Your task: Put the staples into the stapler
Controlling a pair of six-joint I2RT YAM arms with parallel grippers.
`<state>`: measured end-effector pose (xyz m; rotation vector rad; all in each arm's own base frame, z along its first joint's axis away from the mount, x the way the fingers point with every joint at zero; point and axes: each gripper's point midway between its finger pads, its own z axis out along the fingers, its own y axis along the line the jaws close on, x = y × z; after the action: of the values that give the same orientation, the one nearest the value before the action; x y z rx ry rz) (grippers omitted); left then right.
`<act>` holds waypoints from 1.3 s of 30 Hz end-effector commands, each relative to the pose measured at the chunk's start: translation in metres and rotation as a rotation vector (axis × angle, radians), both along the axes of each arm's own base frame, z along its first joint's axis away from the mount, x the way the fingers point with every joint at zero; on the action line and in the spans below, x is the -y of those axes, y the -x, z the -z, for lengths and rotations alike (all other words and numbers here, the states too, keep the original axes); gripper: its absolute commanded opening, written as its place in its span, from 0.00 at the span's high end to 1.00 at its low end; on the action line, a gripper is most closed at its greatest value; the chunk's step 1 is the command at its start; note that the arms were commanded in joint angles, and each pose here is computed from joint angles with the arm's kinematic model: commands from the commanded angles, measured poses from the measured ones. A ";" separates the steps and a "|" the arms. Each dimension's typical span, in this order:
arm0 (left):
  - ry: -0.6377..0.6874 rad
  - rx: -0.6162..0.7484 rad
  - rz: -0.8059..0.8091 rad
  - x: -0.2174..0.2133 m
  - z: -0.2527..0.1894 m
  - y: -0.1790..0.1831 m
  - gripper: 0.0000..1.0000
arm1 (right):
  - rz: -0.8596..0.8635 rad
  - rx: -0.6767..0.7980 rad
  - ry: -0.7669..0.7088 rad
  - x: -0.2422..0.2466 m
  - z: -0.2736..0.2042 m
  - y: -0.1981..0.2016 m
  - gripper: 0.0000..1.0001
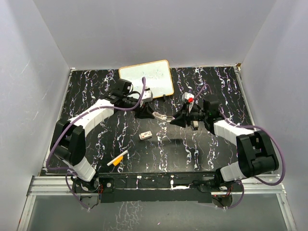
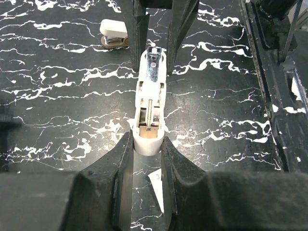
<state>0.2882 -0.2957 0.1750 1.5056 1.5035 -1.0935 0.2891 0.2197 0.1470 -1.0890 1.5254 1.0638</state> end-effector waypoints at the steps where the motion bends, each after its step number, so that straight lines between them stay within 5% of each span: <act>1: 0.037 0.073 -0.013 -0.012 -0.015 -0.003 1.00 | 0.166 -0.030 0.055 0.014 0.020 -0.032 0.92; 20: -0.045 0.024 -0.006 -0.018 0.058 -0.056 1.00 | 0.302 -0.322 0.258 -0.025 0.100 -0.080 0.86; 31: -0.105 -0.020 0.048 -0.026 0.104 -0.046 1.00 | 0.328 -0.278 0.273 -0.041 0.130 -0.058 0.83; 39: -0.128 0.006 0.071 -0.032 0.112 -0.036 1.00 | 0.344 -0.217 0.306 -0.034 0.134 -0.031 0.68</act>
<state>0.3412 -0.2637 0.0558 1.6248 1.5960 -1.0144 0.3326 0.2658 0.0271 -0.9088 1.9506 0.8135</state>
